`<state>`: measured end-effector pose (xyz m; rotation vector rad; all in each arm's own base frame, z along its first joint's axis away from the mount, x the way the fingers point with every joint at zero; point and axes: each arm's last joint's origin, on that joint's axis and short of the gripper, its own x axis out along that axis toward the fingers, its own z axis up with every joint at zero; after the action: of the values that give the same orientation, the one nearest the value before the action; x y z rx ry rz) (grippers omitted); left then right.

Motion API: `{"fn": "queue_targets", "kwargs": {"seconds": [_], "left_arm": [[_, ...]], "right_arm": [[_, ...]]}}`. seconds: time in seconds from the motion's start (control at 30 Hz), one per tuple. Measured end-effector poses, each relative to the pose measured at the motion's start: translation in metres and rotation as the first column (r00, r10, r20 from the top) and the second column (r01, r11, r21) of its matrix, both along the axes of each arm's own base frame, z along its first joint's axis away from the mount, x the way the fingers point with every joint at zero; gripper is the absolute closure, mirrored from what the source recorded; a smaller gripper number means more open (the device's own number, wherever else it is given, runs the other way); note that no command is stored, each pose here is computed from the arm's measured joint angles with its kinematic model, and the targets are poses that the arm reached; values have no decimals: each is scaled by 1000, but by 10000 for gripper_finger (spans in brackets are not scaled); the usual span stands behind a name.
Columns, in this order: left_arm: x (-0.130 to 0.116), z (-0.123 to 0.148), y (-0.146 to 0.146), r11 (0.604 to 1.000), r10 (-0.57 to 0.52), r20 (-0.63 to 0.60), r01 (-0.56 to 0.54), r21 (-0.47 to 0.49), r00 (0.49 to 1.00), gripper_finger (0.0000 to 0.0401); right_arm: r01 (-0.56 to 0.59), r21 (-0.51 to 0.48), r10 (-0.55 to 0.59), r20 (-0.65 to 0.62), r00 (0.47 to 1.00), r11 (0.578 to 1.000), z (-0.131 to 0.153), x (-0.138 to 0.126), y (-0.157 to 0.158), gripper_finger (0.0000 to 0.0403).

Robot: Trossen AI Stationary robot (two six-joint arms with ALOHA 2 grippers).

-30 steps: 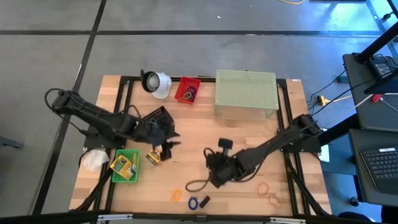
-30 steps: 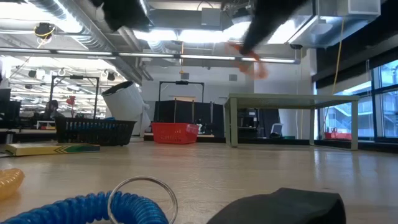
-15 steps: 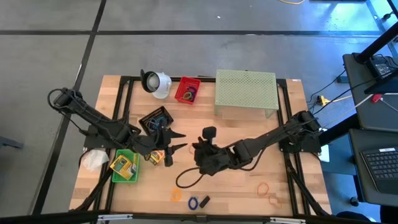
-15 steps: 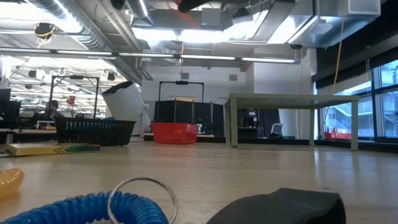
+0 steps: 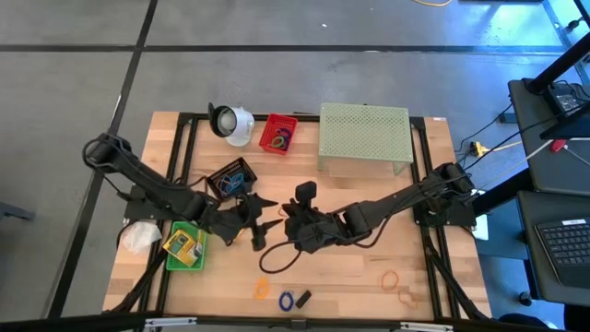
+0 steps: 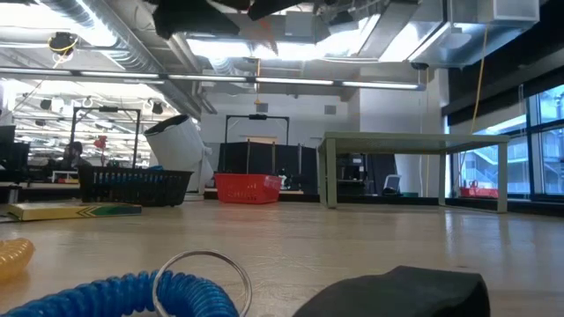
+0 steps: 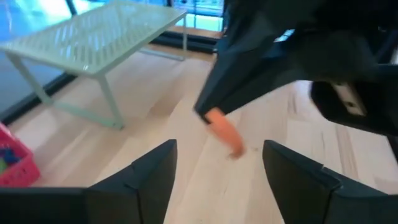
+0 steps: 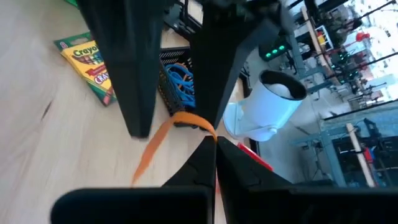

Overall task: Pick & Place Office Desk Supplies
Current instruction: Put the orange rubber band into the black bin

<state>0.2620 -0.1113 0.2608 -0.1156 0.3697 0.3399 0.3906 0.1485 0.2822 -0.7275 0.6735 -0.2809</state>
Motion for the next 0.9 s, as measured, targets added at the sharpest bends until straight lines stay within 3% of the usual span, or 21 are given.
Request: {"fn": "queue_targets", "kwargs": {"seconds": [0.17, 0.3, 0.63, 0.77, 0.9], "left_arm": [[8, -8, 7, 995, 81, 4, -81, -58, 997, 171], [12, -11, 12, 990, 129, 7, -128, -54, 992, 203], [12, -12, 10, 995, 87, -7, -87, -40, 996, 387], [12, -12, 8, 997, 42, -20, -43, -61, 999, 398], [11, -11, 7, 997, 0, -30, -2, -78, 1000, 398]], "right_arm": [[7, -39, -7, 1, 1000, 999, 1, 0, 0, 397], [-5, -30, 4, -3, 1000, 1000, 1, 0, 0, 395], [-32, 50, 32, 1, 999, 998, 0, 1, 2, 395], [-45, 141, 45, 1, 999, 989, -2, 2, 0, 381], [-40, 221, 47, -27, 999, 974, -5, 2, -6, 336]]}}
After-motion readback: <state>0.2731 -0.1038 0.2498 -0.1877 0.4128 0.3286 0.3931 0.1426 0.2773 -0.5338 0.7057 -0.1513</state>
